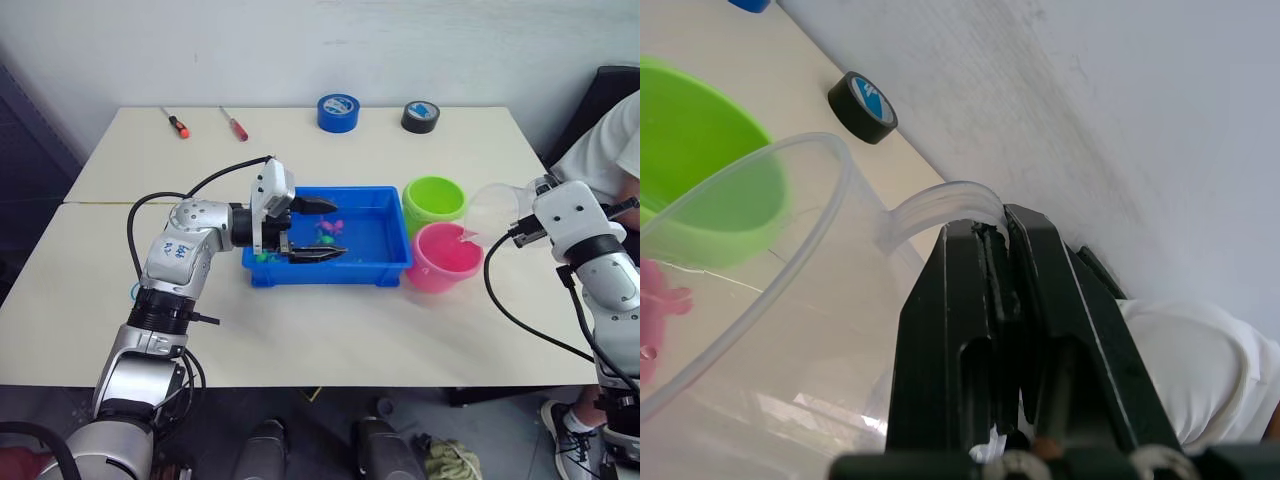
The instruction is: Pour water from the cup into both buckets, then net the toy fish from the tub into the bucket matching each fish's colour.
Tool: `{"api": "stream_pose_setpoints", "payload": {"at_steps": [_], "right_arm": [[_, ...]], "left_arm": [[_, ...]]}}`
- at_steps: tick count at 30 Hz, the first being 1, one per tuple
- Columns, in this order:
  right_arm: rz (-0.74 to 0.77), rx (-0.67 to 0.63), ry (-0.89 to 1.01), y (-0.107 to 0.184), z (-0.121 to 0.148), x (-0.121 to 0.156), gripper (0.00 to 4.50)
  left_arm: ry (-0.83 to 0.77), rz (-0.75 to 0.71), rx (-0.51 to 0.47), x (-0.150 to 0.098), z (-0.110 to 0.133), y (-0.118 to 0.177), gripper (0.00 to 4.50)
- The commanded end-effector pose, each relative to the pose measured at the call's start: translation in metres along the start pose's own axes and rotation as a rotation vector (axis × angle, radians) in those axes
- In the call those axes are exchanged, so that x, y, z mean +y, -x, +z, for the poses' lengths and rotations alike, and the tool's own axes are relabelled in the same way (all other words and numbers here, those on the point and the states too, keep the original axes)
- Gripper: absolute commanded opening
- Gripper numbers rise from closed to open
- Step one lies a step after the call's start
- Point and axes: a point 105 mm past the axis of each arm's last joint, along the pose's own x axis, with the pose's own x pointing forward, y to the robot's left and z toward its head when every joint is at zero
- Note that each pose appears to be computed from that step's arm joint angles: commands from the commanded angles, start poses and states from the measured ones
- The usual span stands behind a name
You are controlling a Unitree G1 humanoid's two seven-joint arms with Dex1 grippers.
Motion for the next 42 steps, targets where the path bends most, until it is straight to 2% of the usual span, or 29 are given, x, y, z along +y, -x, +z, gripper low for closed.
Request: {"api": "stream_pose_setpoints", "payload": {"at_steps": [1, 9, 15, 23, 42], "right_arm": [[-0.062, -0.006, -0.102, -0.002, 0.006, -0.018, 0.04], [-0.116, 0.015, -0.295, -0.010, 0.002, -0.028, 0.04], [-0.152, -0.008, -0.328, -0.037, 0.012, -0.034, 0.04], [-0.165, -0.027, -0.267, -0.067, 0.021, -0.024, 0.04], [-0.186, -0.062, 0.001, -0.089, 0.034, -0.012, 0.04]], "left_arm": [[-0.042, 0.004, -0.020, -0.002, 0.011, 0.003, 4.50], [-0.002, 0.047, -0.041, 0.005, 0.013, 0.014, 4.50], [-0.010, 0.111, -0.019, 0.019, 0.014, 0.029, 4.50], [-0.026, 0.158, 0.014, 0.033, 0.013, 0.046, 4.50], [-0.048, 0.227, 0.022, 0.045, 0.013, 0.055, 4.50]]}}
